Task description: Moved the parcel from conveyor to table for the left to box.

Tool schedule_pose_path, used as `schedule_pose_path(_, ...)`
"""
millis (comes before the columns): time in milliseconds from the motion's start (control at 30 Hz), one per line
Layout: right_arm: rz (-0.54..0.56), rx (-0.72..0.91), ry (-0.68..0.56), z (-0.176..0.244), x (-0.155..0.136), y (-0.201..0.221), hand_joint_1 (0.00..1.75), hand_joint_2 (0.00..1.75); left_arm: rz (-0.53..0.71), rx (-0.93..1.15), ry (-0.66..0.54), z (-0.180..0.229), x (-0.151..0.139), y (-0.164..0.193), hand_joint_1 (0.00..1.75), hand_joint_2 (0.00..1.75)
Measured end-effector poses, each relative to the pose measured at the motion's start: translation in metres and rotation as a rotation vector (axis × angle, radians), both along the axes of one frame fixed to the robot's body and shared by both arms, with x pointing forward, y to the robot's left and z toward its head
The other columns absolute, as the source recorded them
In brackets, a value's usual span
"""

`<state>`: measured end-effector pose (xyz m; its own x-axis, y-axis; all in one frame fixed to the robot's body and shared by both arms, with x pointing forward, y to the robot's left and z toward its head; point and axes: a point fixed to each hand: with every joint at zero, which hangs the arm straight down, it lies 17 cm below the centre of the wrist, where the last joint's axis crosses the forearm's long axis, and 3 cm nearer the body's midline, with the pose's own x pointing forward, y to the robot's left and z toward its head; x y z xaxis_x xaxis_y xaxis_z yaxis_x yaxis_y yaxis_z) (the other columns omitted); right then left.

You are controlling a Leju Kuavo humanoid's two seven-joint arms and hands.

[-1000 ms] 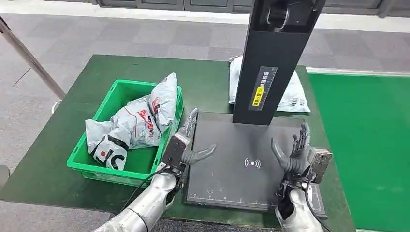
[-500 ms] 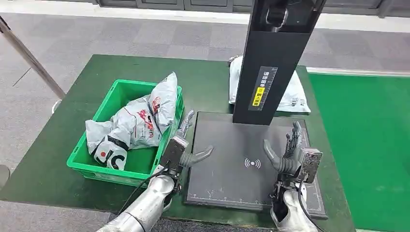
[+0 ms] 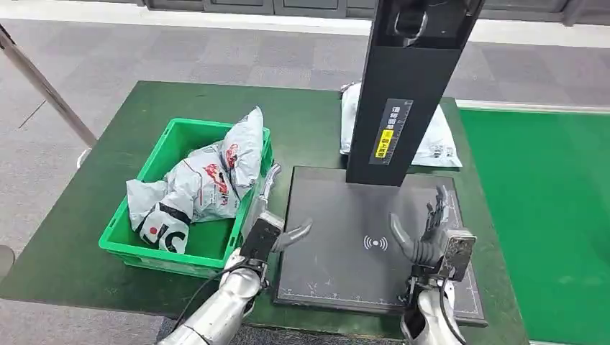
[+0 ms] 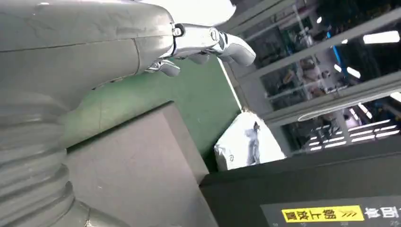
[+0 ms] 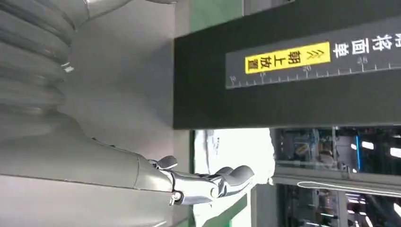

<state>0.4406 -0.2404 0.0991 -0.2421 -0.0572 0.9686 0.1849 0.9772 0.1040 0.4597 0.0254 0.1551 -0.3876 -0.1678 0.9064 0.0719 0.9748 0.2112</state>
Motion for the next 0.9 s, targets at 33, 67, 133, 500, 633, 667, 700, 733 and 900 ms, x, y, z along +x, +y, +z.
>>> schedule_pose_path(33,0.002,0.012,0.003,-0.002,-0.003,0.001,0.00,1.75,0.007,-0.008,-0.005,0.000,-0.001,0.002,0.00,1.75)
schedule_pose_path(67,0.004,0.016,0.003,-0.004,-0.006,0.002,0.00,1.75,0.011,-0.010,-0.007,0.000,-0.002,0.002,0.00,1.75)
schedule_pose_path(133,0.009,0.012,0.004,-0.008,-0.011,0.006,0.00,1.75,0.017,-0.016,-0.010,0.000,-0.003,0.004,0.00,1.75)
schedule_pose_path(500,-0.004,-0.059,-0.048,0.013,-0.012,0.015,0.00,1.75,0.034,0.005,-0.070,0.020,0.004,0.013,0.00,1.75)
schedule_pose_path(633,0.010,-0.059,-0.062,0.022,-0.006,0.018,0.00,1.75,0.027,0.035,-0.091,0.030,0.010,0.013,0.00,1.75)
schedule_pose_path(667,0.015,-0.059,-0.069,0.025,-0.004,0.019,0.00,1.75,0.024,0.040,-0.096,0.032,0.011,0.012,0.00,1.75)
schedule_pose_path(700,0.016,-0.060,-0.074,0.027,-0.003,0.019,0.00,1.75,0.020,0.044,-0.099,0.032,0.011,0.012,0.00,1.75)
schedule_pose_path(733,0.018,-0.061,-0.078,0.028,-0.002,0.019,0.00,1.75,0.014,0.047,-0.100,0.033,0.011,0.010,0.00,1.75)
schedule_pose_path(900,0.036,-0.068,-0.096,0.036,0.002,0.023,0.00,1.75,0.000,0.049,-0.092,0.036,0.013,0.005,0.00,1.75)
